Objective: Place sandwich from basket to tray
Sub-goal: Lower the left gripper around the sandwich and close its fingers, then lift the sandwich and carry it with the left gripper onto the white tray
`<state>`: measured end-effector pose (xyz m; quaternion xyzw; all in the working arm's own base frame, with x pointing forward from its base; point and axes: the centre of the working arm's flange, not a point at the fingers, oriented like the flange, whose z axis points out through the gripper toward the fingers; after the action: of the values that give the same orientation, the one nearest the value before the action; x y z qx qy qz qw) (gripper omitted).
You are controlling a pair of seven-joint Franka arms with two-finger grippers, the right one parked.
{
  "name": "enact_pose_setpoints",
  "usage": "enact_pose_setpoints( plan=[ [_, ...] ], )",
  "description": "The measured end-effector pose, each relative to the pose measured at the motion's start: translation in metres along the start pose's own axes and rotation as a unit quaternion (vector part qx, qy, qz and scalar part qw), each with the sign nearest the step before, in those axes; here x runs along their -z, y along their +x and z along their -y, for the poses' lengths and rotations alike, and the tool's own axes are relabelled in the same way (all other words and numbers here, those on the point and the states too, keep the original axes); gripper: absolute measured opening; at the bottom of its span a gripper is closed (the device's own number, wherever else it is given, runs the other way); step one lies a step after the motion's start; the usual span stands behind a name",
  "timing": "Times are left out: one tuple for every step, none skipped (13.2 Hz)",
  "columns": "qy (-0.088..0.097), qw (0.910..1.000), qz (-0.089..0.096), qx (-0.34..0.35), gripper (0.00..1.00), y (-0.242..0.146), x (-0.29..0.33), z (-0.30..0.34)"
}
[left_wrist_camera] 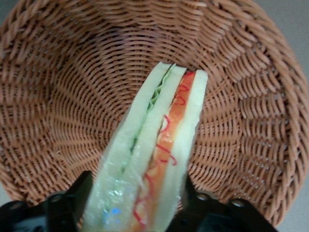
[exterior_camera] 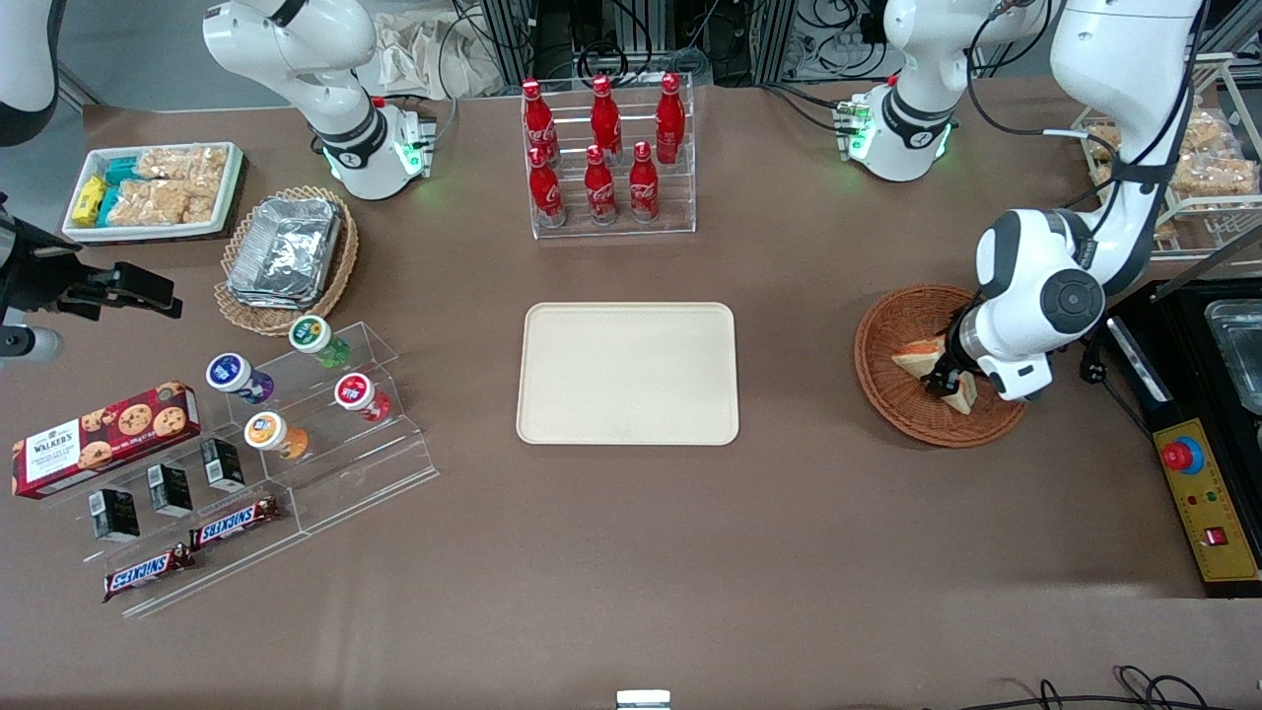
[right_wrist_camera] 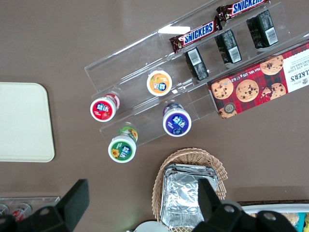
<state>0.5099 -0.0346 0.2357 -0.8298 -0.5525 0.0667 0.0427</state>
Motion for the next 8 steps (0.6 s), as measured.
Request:
enact_pose_setpoints(
  plan=[
    [-0.006,1.0000,-0.002,0.004,0.59,0.001,0.004,-0.003],
    [-0.012,0.9999,-0.004,0.010,0.51,0.002,0.009,-0.007],
    [-0.017,0.9998,-0.006,0.012,0.43,0.003,0.014,-0.010],
    [-0.020,0.9997,-0.008,0.011,0.40,0.003,0.017,-0.012],
    [-0.022,0.9997,-0.014,0.006,0.39,0.004,0.021,-0.014],
    [-0.017,0.9996,-0.021,-0.002,0.38,0.004,0.029,-0.016],
    [-0.006,0.9995,-0.027,-0.016,0.38,0.001,0.042,-0.018],
    [-0.001,0.9988,-0.030,-0.038,0.36,-0.007,0.063,-0.024]
  ],
)
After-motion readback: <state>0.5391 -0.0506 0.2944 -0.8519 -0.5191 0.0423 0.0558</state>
